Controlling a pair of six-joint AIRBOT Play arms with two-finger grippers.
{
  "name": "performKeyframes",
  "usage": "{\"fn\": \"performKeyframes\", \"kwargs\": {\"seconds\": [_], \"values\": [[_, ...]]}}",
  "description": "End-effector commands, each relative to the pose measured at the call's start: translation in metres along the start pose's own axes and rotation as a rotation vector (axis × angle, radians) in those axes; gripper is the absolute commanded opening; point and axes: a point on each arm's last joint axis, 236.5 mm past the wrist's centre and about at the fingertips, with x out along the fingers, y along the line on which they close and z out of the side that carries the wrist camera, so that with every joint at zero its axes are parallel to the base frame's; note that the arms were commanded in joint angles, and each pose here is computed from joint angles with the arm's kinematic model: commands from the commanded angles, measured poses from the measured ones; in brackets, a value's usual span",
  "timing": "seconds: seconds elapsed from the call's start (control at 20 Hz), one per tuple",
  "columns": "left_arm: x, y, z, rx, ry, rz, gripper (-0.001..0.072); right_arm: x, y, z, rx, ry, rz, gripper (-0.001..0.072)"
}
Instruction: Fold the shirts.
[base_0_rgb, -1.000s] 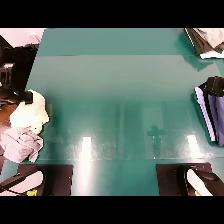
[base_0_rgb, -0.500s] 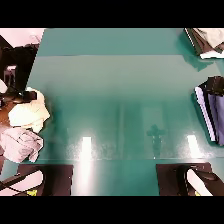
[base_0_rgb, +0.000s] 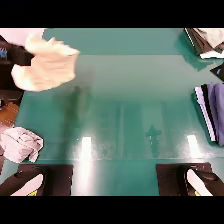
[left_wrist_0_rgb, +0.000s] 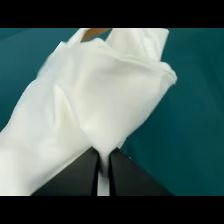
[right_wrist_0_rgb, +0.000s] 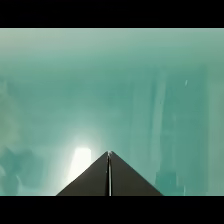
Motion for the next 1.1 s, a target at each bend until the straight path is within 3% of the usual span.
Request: {"fn": "performKeyframes", "kwargs": {"seconds": [0.0, 0.2, 0.4, 0.45, 0.5, 0.55, 0.85, 1.05], "values": [[-0.045, -0.106, 0.045, 0.165, -0.125, -0.255, 0.0026, -0.018, 0.007, 0.02, -0.023, -0.065, 0.002, 0.0014], [-0.001, -0.16, 0.029, 0.24, -0.036, -0.389, 0.0026, -0.021, 0.009, 0.023, -0.027, -0.071, 0.002, 0.0014], [0.102, -0.17, -0.015, 0.187, 0.167, -0.431, 0.0028, -0.021, 0.009, 0.019, -0.028, -0.055, 0.004, 0.0014], [0.128, -0.168, -0.03, 0.153, 0.226, -0.428, 0.0106, -0.021, 0.009, 0.016, -0.028, -0.045, 0.004, 0.0014], [0.148, -0.164, -0.045, 0.122, 0.279, -0.421, 0.0407, -0.021, 0.009, 0.015, -0.028, -0.039, 0.004, 0.0015], [0.161, -0.162, -0.057, 0.072, 0.329, -0.414, 0.0629, -0.02, 0.009, 0.013, -0.027, -0.034, 0.004, 0.0014], [0.142, -0.113, -0.13, -0.084, 0.646, -0.406, 0.0614, -0.02, 0.008, 0.014, -0.027, -0.034, 0.003, 0.0014], [0.148, -0.12, -0.186, -0.209, 0.681, -0.397, 0.0614, -0.019, 0.008, 0.014, -0.027, -0.034, 0.003, 0.0014]]}}
